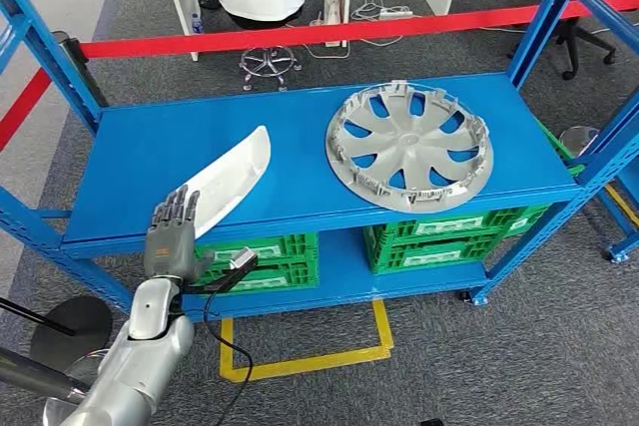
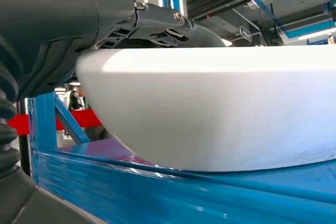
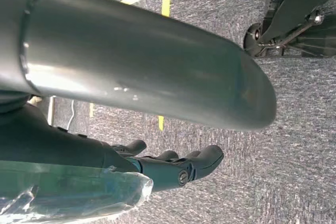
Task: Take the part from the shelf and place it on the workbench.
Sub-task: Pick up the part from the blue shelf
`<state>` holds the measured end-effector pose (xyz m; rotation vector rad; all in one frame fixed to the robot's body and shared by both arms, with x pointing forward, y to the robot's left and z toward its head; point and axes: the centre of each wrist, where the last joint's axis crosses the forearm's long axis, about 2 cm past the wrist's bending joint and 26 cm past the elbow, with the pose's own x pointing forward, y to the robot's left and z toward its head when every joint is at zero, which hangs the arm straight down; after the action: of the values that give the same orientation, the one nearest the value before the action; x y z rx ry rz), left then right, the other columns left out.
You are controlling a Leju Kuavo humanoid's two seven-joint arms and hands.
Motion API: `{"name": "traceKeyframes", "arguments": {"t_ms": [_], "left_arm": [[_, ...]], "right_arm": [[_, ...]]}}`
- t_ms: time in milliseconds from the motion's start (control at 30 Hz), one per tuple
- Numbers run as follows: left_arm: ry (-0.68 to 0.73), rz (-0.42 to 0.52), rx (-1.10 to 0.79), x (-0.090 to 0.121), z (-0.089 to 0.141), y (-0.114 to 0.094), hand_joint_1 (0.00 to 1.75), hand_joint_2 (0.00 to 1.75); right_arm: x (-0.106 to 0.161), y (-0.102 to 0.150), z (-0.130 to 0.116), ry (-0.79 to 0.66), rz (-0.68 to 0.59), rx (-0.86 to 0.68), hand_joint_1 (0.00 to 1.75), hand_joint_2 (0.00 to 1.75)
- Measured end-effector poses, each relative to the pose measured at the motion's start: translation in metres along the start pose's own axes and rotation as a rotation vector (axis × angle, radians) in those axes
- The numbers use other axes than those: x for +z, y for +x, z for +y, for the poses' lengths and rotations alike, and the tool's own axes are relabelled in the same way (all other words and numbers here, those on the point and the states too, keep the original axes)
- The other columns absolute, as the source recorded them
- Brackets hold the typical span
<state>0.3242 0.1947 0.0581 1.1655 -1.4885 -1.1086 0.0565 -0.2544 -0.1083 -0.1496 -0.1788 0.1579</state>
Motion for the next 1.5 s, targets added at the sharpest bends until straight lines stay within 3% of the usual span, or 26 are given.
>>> {"name": "traceKeyframes", "arguments": {"t_ms": [333, 367, 467, 500, 1500], "left_arm": [[-0.029, -0.011, -0.011, -0.003, 0.001, 0.009, 0.0, 1.75], [-0.031, -0.01, -0.012, -0.003, 0.001, 0.01, 0.21, 1.75], [-0.034, -0.011, -0.015, -0.004, 0.001, 0.011, 1.51, 1.75], [-0.035, -0.012, -0.016, -0.003, 0.001, 0.011, 1.73, 1.75], [-0.065, -0.005, -0.032, 0.002, -0.009, 0.005, 1.75, 1.75]], "right_arm": [[0.0, 0.0, 0.0, 0.001, -0.004, 0.003, 0.0, 0.0], [0.0, 0.0, 0.0, 0.001, -0.004, 0.003, 0.0, 0.0], [0.0, 0.0, 0.0, 0.001, -0.004, 0.005, 0.0, 0.0], [0.0, 0.0, 0.0, 0.001, -0.004, 0.005, 0.0, 0.0], [0.0, 0.0, 0.0, 0.0, -0.004, 0.003, 0.0, 0.0]]}}
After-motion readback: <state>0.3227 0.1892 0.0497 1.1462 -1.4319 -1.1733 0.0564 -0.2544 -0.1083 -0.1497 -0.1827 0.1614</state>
